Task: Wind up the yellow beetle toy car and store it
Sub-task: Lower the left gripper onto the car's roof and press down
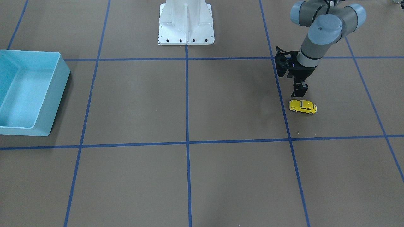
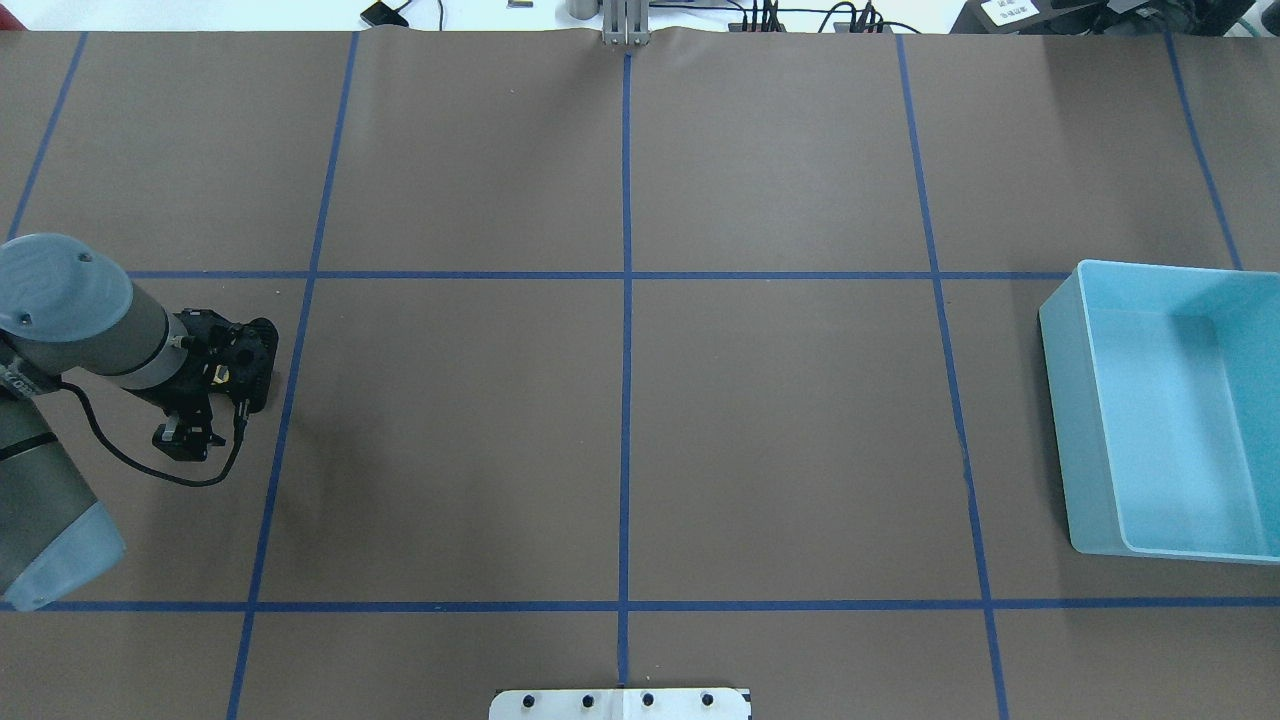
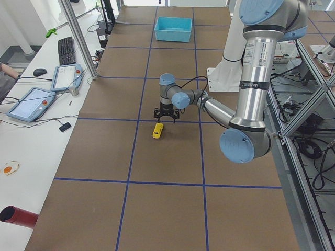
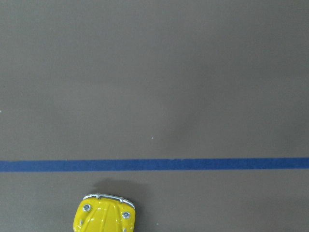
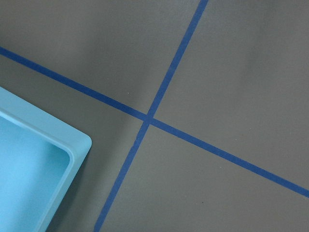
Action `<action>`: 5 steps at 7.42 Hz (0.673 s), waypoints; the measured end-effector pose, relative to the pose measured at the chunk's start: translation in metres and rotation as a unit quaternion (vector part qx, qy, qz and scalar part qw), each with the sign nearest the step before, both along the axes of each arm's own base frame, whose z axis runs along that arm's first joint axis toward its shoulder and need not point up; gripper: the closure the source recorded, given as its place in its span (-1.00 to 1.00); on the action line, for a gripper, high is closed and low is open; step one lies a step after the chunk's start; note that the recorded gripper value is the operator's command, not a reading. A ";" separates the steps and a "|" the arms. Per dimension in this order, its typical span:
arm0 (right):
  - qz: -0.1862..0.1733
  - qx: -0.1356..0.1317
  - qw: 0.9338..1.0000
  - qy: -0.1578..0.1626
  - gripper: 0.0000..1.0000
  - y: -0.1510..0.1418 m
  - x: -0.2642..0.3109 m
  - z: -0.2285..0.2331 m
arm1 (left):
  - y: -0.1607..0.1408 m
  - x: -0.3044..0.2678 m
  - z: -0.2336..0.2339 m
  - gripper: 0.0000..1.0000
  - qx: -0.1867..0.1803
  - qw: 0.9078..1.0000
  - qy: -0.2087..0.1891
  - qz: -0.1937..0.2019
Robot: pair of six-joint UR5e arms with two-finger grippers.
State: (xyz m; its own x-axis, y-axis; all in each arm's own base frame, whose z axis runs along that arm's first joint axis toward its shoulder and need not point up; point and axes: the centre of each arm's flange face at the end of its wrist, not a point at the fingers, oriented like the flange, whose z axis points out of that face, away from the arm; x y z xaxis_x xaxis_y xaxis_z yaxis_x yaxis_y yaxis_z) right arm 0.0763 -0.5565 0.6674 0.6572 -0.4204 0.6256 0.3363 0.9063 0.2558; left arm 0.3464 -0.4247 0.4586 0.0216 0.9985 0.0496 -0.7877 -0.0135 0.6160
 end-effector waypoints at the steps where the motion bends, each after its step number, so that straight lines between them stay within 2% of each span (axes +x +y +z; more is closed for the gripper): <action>1: 0.000 0.000 1.000 0.000 -1.00 0.000 0.000 0.000 | -0.002 0.000 -0.002 -0.99 0.012 1.000 0.002 0.000; 5: -0.001 0.000 1.000 0.000 -1.00 0.000 -0.001 0.000 | -0.011 0.005 0.006 -0.99 0.047 0.999 0.005 0.028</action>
State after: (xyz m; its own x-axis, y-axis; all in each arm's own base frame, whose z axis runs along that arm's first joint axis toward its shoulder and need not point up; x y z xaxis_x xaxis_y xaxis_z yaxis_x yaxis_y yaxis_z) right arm 0.0757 -0.5565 0.6676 0.6566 -0.4209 0.6258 0.3373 0.9061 0.2555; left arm 0.3512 -0.4359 0.4650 -0.0332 0.9893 0.1423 -0.7785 -0.1149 0.6171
